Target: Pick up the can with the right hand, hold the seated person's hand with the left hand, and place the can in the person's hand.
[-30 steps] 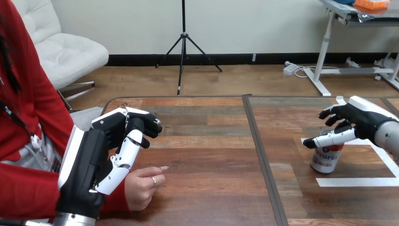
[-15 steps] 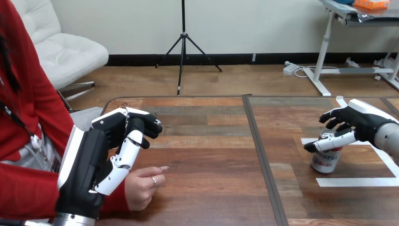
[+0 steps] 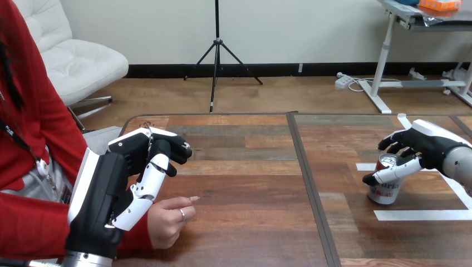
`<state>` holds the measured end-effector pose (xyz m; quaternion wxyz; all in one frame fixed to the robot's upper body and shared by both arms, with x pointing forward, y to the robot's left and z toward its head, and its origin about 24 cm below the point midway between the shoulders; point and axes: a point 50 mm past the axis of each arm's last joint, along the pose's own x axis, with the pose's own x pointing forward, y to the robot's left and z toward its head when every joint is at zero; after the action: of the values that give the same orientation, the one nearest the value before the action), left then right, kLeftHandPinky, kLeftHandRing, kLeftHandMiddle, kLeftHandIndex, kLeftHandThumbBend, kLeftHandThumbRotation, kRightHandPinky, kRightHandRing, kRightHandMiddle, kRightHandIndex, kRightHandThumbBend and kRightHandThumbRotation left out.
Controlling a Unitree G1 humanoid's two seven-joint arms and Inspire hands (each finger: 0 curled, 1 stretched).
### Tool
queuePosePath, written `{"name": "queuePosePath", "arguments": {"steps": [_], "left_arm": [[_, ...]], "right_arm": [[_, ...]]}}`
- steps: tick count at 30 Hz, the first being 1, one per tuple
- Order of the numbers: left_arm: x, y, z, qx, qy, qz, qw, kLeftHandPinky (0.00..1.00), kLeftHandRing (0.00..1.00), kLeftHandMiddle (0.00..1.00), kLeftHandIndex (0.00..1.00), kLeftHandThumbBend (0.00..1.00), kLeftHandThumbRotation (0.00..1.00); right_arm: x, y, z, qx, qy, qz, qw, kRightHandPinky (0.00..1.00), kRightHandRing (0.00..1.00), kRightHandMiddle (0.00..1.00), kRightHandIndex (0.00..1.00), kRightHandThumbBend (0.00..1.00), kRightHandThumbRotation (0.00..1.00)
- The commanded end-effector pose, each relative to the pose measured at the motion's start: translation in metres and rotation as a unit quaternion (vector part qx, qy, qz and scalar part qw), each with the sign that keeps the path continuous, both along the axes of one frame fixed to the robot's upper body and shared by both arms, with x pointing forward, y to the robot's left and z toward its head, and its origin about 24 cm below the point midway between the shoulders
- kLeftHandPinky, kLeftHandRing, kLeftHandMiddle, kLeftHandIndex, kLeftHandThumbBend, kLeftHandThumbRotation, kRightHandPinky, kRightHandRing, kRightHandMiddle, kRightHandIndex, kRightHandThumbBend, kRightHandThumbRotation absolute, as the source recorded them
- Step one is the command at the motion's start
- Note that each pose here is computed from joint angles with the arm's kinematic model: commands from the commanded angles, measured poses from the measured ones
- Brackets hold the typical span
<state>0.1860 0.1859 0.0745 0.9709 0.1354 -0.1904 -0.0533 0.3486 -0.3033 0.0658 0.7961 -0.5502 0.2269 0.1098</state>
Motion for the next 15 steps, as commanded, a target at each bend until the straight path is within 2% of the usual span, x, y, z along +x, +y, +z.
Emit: {"name": "queuePosePath", "arguments": {"steps": [1, 15], "left_arm": [[0.0047, 0.0005, 0.014, 0.007, -0.037, -0.004, 0.9993, 0.44, 0.55, 0.55, 0.52, 0.08, 0.66], [0.0044, 0.0012, 0.0139, 0.008, -0.036, 0.004, 0.9993, 0.45, 0.56, 0.55, 0.53, 0.08, 0.66]], "right_arm": [[0.0121, 0.0037, 0.0206, -0.004, -0.026, 0.004, 0.9996, 0.67, 0.8, 0.83, 0.81, 1.0, 0.36], [0.0109, 0.0043, 0.0153, -0.01, -0.013, -0.003, 0.9999, 0.67, 0.8, 0.83, 0.8, 1.0, 0.3]]}}
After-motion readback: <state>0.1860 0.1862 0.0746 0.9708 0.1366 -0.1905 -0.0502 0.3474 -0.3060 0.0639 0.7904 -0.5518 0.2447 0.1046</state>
